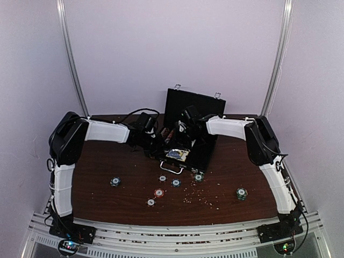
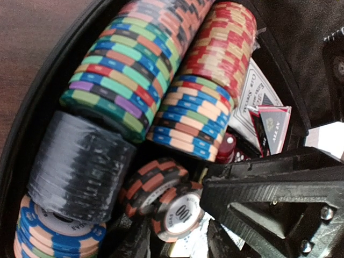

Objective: Pack up texas hold em set
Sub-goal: Adjust the poker chips pile in the slot.

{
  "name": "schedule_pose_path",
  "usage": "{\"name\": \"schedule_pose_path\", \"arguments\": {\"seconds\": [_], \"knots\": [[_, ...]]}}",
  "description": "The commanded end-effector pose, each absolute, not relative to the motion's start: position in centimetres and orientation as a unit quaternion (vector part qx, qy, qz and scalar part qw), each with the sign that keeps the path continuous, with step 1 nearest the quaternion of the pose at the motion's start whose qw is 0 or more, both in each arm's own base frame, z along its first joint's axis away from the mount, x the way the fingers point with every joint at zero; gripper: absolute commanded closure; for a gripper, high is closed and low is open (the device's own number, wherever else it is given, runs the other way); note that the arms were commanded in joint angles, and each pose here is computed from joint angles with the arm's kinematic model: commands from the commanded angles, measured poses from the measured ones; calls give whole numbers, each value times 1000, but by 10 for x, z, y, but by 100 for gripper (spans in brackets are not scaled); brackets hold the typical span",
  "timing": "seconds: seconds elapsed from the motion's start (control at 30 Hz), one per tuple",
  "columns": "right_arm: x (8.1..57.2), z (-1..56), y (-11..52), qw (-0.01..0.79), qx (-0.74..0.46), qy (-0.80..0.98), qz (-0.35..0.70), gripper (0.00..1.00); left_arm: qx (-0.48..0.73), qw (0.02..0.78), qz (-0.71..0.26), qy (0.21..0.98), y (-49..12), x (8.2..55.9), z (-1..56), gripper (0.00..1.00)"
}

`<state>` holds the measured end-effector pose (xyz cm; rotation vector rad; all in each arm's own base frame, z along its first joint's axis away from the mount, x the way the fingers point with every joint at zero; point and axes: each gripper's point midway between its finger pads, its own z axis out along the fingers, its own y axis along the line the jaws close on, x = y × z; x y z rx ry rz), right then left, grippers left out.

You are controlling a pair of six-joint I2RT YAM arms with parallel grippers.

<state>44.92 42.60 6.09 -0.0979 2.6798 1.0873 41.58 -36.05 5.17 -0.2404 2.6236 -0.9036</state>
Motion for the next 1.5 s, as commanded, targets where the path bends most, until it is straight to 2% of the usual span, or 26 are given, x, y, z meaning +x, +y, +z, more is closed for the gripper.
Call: {"name": "schedule_pose_path", "arguments": {"seconds": [0.0,0.27,0.4,0.53,0.9,1.27,1.47], "knots": [[439,36,426,96,-35,924,368,78,-94,177,-315,928,-356,418,47,61],[437,33,431,88,-37,920,381,80,-99,175,-312,929,-355,418,41,64],[436,32,434,85,-40,918,384,81,-103,176,-324,924,-358,419,42,74],[435,30,434,84,-42,919,384,81,-105,188,-327,920,-360,426,49,79],[442,38,430,98,-46,918,383,80,-109,232,-354,900,-367,442,92,100],[471,86,409,164,-46,907,386,69,-128,252,-343,896,-346,429,124,100],[481,111,396,191,-42,901,387,65,-157,230,-313,908,-336,421,120,100]]}}
